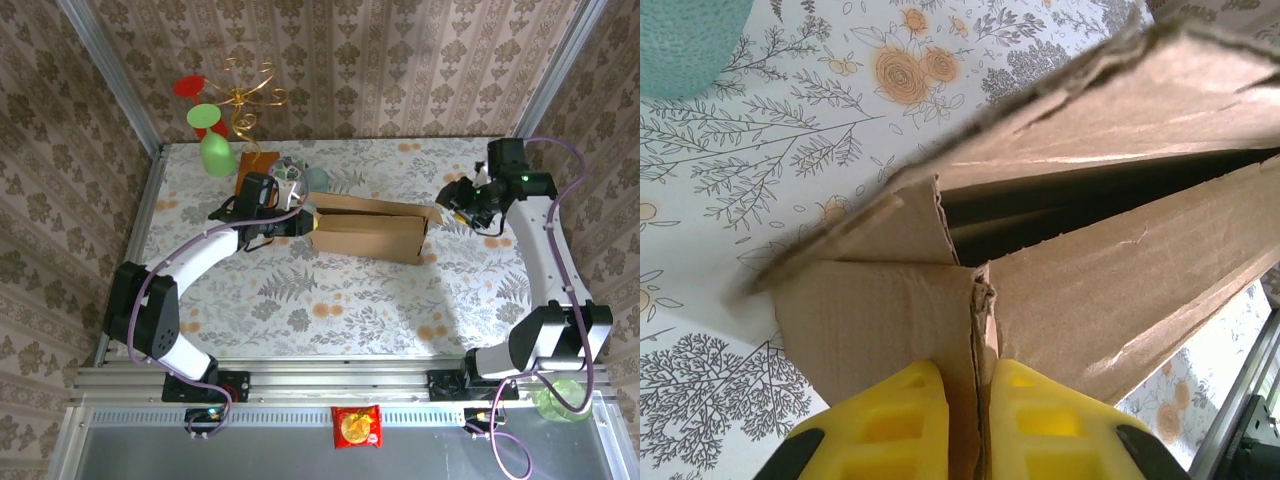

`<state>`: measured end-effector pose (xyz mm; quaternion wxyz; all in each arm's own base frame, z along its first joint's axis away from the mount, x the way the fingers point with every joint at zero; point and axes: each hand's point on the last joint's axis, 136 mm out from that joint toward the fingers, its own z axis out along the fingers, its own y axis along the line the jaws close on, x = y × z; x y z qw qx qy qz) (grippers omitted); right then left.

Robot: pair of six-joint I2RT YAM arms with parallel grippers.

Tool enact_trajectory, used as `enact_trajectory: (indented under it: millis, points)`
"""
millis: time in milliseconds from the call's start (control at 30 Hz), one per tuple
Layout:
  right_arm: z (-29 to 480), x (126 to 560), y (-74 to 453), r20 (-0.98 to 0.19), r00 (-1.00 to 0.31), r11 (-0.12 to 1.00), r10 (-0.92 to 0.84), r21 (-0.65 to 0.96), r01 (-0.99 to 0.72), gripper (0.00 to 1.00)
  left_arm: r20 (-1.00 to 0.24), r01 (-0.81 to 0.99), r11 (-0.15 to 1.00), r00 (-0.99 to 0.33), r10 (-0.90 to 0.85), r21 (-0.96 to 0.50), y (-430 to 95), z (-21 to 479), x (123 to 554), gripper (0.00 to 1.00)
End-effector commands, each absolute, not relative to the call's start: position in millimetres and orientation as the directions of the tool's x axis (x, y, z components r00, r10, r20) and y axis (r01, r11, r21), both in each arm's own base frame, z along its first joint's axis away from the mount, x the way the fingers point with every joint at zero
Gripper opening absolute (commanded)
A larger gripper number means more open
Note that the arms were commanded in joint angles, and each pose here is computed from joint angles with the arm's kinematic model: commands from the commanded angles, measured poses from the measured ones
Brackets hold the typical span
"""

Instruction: Fold the paper box

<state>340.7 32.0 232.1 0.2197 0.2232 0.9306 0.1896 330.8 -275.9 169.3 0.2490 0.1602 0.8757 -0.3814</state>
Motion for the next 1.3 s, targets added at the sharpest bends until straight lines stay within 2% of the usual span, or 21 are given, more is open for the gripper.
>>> enact_trajectory:
  millis: [0,100,267,400,567,733,933,1267]
  points:
    - [239,335,26,-0.496,-0.832,0.958,0.247,0.252,0.134,0.47,-0.562,0.477,0.653,-0.822,0.094,-0.588,-276,179,335,0.00]
    - [236,336,36,-0.542,-0.834,0.983,0.106,0.186,0.003,0.44,-0.563,0.481,0.651,-0.821,0.100,-0.587,-277,179,335,0.00]
    - [227,340,52,-0.520,-0.854,0.978,-0.008,0.175,-0.115,0.37,-0.562,0.485,0.650,-0.820,0.107,-0.584,-278,180,337,0.00]
    - [220,344,47,-0.501,-0.864,0.985,-0.049,0.119,-0.125,0.34,-0.564,0.490,0.651,-0.818,0.114,-0.580,-279,180,338,0.00]
    - [215,347,53,-0.489,-0.870,0.980,-0.067,0.133,-0.151,0.32,-0.566,0.494,0.648,-0.816,0.117,-0.580,-281,180,340,0.00]
    - [208,351,48,-0.473,-0.878,0.985,-0.078,0.099,-0.140,0.24,-0.568,0.496,0.645,-0.815,0.114,-0.582,-282,183,341,0.00]
    - [206,358,44,-0.471,-0.878,0.989,-0.084,0.065,-0.130,0.22,-0.568,0.494,0.643,-0.815,0.110,-0.585,-282,183,342,0.00]
    - [214,360,53,-0.488,-0.866,0.986,-0.106,0.062,-0.156,0.04,-0.566,0.487,0.647,-0.818,0.102,-0.587,-282,183,343,0.04]
